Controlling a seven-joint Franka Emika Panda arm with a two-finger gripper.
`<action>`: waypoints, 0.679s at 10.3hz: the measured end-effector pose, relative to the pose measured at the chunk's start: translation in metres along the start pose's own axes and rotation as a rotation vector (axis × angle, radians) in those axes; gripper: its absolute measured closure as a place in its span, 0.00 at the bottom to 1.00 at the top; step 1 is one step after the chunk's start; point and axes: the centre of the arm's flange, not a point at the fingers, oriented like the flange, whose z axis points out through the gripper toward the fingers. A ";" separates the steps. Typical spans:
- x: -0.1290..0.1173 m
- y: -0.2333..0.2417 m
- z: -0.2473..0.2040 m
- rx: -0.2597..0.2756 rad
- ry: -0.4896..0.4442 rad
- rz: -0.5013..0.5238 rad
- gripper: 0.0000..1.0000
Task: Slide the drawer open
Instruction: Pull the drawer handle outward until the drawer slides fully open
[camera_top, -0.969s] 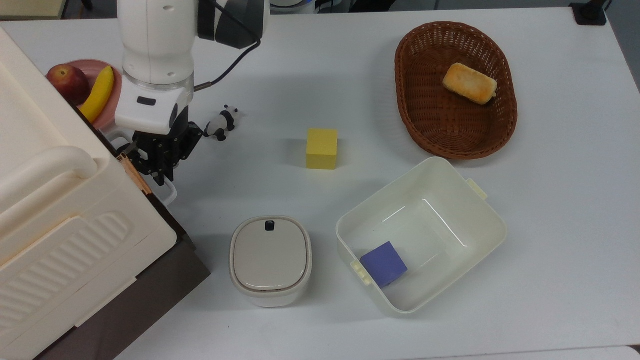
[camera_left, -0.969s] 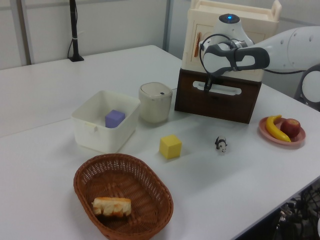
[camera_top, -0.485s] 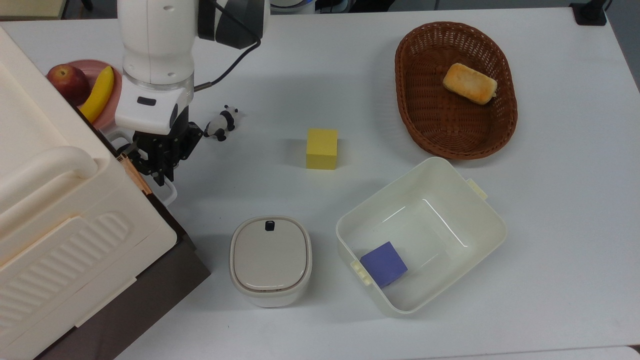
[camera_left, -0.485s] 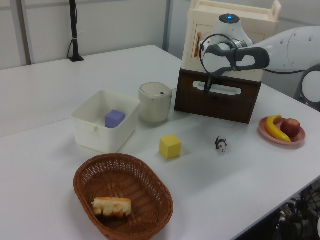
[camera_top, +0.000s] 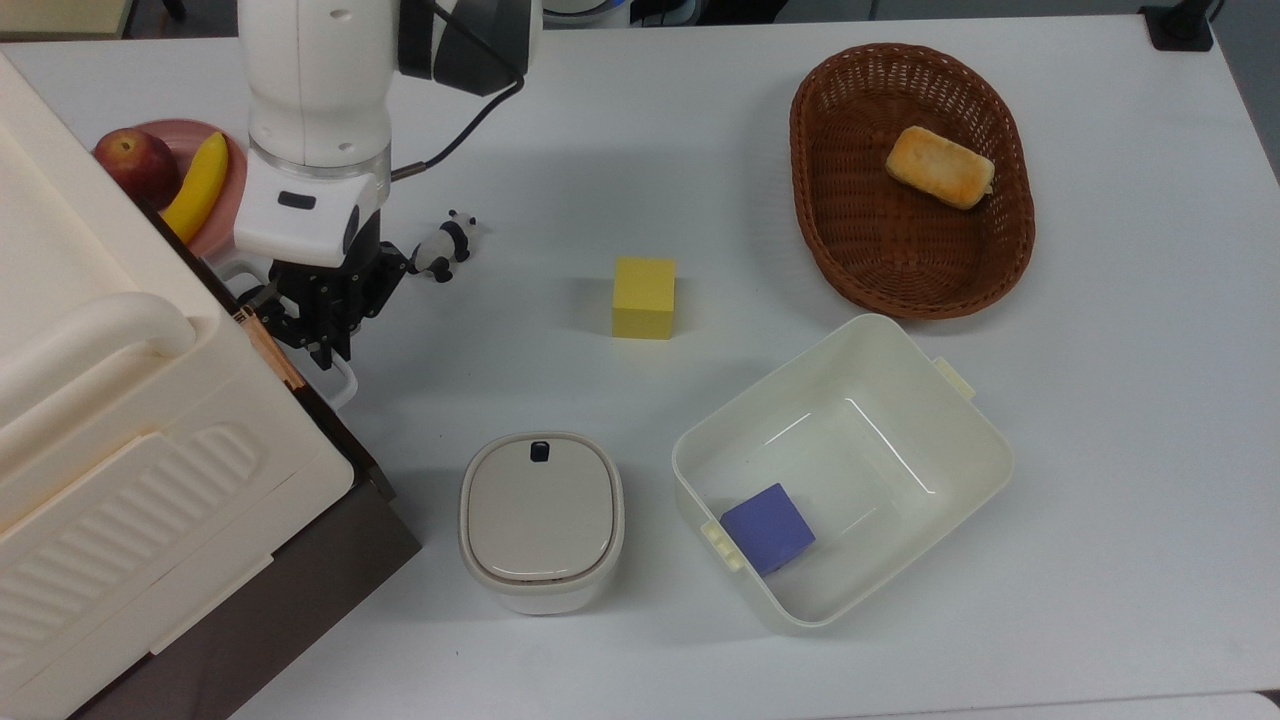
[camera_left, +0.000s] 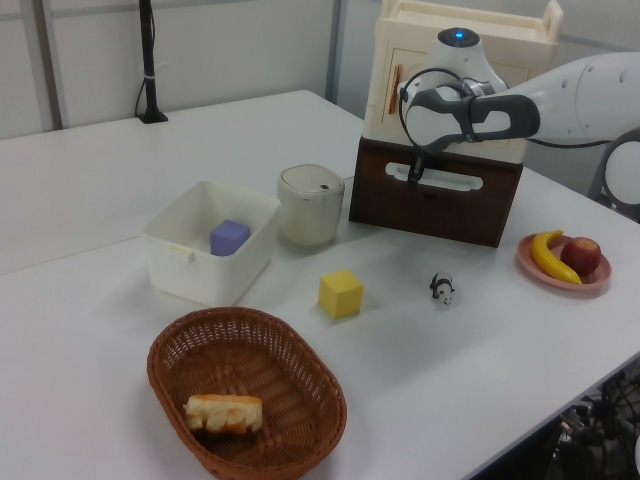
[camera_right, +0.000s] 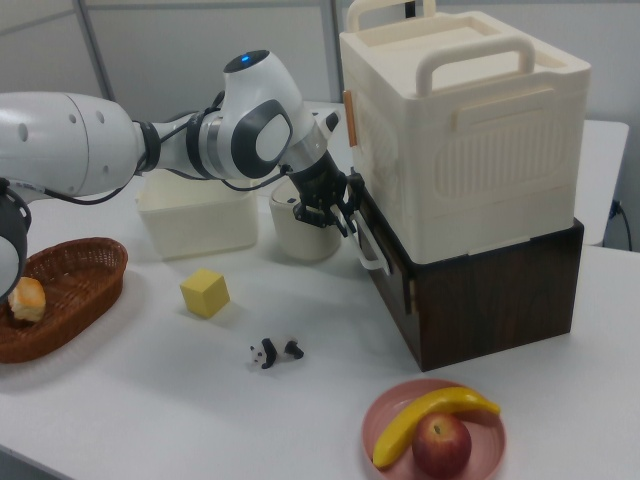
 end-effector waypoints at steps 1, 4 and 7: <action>0.000 -0.002 -0.001 0.002 0.000 -0.002 0.88; 0.000 -0.010 -0.004 0.011 -0.001 -0.010 0.88; 0.004 -0.023 -0.012 0.048 -0.026 -0.024 0.88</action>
